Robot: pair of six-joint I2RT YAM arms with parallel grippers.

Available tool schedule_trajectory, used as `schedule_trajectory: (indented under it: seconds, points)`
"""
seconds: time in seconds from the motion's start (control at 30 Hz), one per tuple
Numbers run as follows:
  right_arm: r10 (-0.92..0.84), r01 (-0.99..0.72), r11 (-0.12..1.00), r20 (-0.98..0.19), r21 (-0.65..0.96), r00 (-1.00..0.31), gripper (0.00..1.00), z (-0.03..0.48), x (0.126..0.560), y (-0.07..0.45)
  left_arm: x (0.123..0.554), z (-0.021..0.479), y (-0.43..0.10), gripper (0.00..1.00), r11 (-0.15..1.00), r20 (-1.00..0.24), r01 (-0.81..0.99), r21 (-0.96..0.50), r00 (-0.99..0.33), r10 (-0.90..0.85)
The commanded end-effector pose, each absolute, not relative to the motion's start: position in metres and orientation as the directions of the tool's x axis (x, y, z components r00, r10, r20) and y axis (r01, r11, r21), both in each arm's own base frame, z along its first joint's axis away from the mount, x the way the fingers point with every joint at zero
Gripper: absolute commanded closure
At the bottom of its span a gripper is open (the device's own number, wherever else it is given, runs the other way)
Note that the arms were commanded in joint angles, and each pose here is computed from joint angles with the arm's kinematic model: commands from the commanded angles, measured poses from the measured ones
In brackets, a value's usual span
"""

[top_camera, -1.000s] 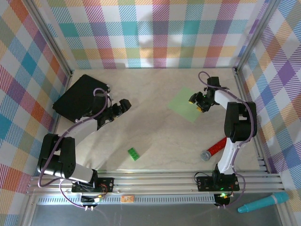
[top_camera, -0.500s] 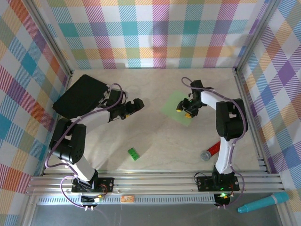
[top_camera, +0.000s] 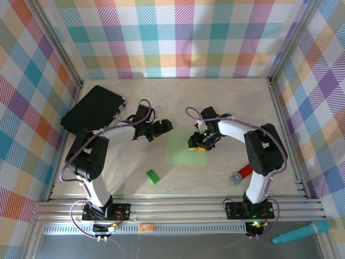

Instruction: Fold a paper plane with a square sheet of paper (pick it up from the middle)

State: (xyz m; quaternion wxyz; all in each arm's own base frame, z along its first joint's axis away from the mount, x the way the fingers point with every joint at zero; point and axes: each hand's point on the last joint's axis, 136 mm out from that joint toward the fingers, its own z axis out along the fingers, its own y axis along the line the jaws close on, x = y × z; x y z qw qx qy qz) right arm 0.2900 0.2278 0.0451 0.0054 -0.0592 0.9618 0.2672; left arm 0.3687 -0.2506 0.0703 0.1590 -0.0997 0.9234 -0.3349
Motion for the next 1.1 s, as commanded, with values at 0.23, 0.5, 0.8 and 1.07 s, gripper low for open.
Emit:
schedule_trajectory:
  seconds: [0.23, 0.5, 0.8, 1.07]
  points:
    - [0.118, 0.081, 0.879, -0.05, 0.47, -0.992, 0.54, 0.04, 0.317, 0.21, 0.326, 0.047, -0.303, 0.3, 0.756, -0.096, -0.11, -0.646, -0.97, -0.223]
    - [0.14, 0.122, 0.891, -0.007, 0.438, -0.99, 0.53, 0.021, 0.317, 0.205, 0.32, 0.022, -0.291, 0.33, 0.798, -0.048, -0.19, -0.572, -0.963, -0.264]
    - [0.145, 0.158, 0.867, 0.064, 0.473, -0.987, 0.52, 0.006, 0.314, 0.216, 0.317, 0.014, -0.26, 0.34, 0.856, -0.072, -0.236, -0.46, -0.951, -0.3]
    - [0.201, 0.118, 0.841, -0.102, 0.529, -0.974, 0.44, 0.066, 0.335, 0.212, 0.325, 0.052, -0.271, 0.28, 0.869, -0.125, -0.148, -0.472, -0.965, -0.232]
